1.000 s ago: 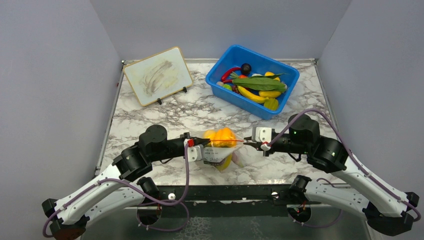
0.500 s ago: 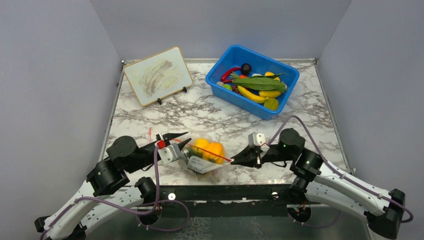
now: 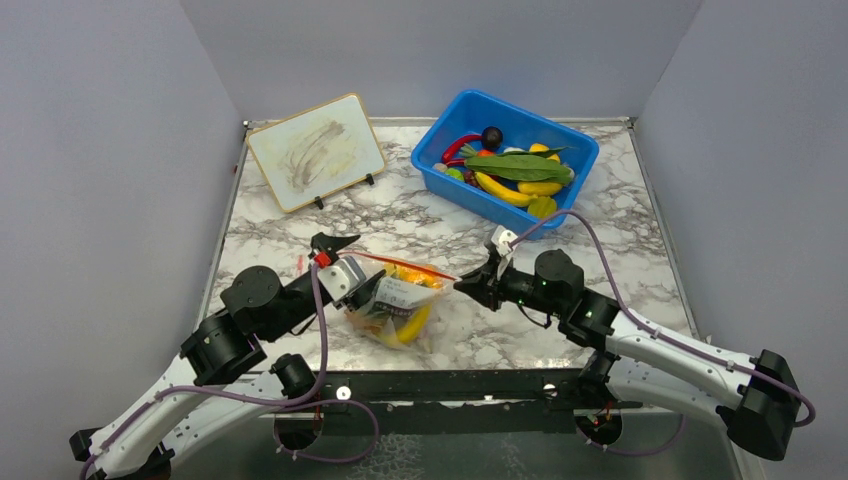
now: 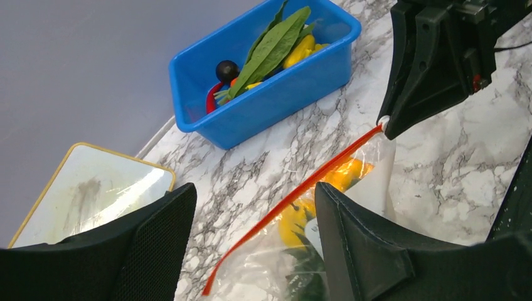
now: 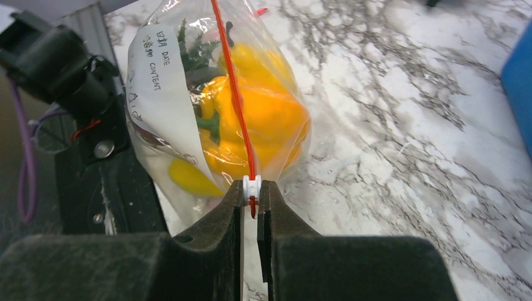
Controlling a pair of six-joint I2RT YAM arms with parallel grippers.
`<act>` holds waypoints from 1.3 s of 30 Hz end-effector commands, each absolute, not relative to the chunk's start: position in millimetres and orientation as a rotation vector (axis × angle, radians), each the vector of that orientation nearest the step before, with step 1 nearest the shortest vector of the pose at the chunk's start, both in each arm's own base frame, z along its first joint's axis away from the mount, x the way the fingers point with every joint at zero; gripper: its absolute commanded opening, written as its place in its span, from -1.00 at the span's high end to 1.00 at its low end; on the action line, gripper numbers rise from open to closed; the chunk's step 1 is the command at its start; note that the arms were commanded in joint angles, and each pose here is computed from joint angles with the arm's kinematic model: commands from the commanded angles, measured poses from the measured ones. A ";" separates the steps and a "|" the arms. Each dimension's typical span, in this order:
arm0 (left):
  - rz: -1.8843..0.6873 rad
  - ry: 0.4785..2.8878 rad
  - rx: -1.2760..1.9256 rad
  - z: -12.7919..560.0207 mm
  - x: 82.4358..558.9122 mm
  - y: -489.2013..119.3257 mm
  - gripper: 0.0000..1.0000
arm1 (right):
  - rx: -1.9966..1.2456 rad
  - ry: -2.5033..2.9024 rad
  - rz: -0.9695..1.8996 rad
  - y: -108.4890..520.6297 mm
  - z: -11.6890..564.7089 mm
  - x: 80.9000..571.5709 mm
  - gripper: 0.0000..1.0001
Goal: Place the food in the zip-top bag and seal the zipper
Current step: Place the zipper food storage bag at the center of the board.
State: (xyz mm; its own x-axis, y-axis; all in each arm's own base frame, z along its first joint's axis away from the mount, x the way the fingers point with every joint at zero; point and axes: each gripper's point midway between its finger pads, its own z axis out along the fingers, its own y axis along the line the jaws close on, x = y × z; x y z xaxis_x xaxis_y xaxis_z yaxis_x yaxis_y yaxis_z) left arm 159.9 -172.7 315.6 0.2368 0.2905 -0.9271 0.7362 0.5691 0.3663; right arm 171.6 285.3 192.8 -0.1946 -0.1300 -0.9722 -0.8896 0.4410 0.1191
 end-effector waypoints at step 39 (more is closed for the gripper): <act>-0.466 1.797 0.273 267.3 216.9 -178.1 -0.99 | -0.235 1.817 0.560 201.3 289.1 224.1 -0.99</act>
